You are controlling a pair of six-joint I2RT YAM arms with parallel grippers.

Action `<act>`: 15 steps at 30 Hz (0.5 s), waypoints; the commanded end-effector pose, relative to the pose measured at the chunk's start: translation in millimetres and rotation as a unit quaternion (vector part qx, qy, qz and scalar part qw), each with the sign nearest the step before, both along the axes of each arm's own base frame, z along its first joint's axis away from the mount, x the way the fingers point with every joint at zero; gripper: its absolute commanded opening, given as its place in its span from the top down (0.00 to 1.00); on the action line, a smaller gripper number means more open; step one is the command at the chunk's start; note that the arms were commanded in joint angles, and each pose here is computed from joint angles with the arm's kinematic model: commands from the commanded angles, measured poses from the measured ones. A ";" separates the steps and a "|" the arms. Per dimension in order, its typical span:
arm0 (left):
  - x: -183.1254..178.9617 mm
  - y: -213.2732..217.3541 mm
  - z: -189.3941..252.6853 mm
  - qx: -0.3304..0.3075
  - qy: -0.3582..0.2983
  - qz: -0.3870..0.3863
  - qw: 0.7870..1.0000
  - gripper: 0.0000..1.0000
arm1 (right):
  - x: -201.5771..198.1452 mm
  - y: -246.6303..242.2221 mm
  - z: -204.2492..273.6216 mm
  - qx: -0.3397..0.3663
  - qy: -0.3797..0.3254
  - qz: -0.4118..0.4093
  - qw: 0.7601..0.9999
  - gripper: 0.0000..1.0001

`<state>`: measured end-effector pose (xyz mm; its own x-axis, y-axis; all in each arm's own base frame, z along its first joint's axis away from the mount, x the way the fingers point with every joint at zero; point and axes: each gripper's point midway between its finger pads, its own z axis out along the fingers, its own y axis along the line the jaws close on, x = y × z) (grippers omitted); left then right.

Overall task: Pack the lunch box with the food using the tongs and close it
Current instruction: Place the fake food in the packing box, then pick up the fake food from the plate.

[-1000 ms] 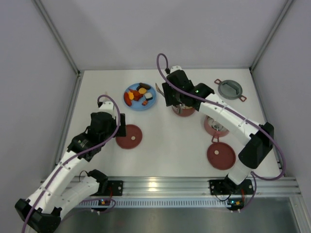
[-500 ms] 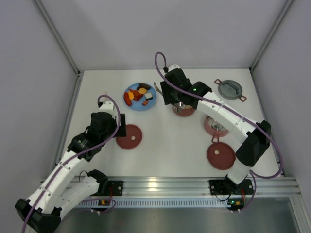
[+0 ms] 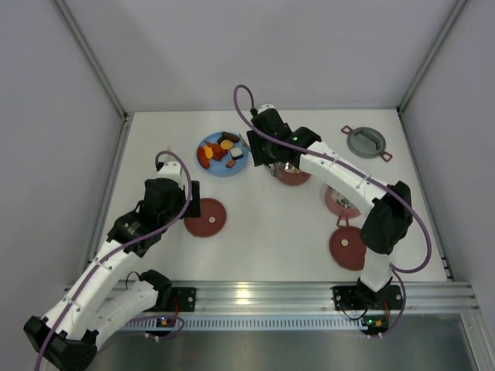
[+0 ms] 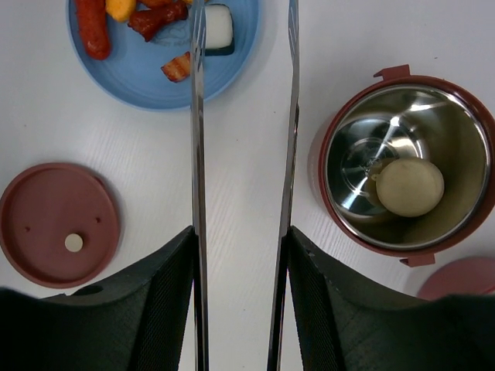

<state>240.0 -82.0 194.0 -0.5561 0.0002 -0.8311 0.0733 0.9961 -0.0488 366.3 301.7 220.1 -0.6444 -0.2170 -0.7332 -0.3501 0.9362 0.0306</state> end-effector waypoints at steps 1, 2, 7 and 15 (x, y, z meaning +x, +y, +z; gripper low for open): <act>1.8 -2.3 0.3 -0.006 -0.003 0.001 1.000 0.01 | 6.7 18.8 8.1 0.010 -0.013 0.017 1.000 0.52; 1.7 -2.7 -0.6 -0.005 -0.002 0.000 1.000 0.01 | 9.0 23.3 2.3 0.009 -0.009 0.019 1.000 0.52; 1.6 -2.6 -0.3 -0.006 -0.003 0.000 1.000 0.01 | 17.8 36.0 -9.4 0.010 -0.001 0.026 1.000 0.52; 1.6 -2.4 -1.2 -0.004 -0.001 0.000 1.000 0.01 | 29.0 50.1 -31.4 0.003 0.013 0.032 0.999 0.52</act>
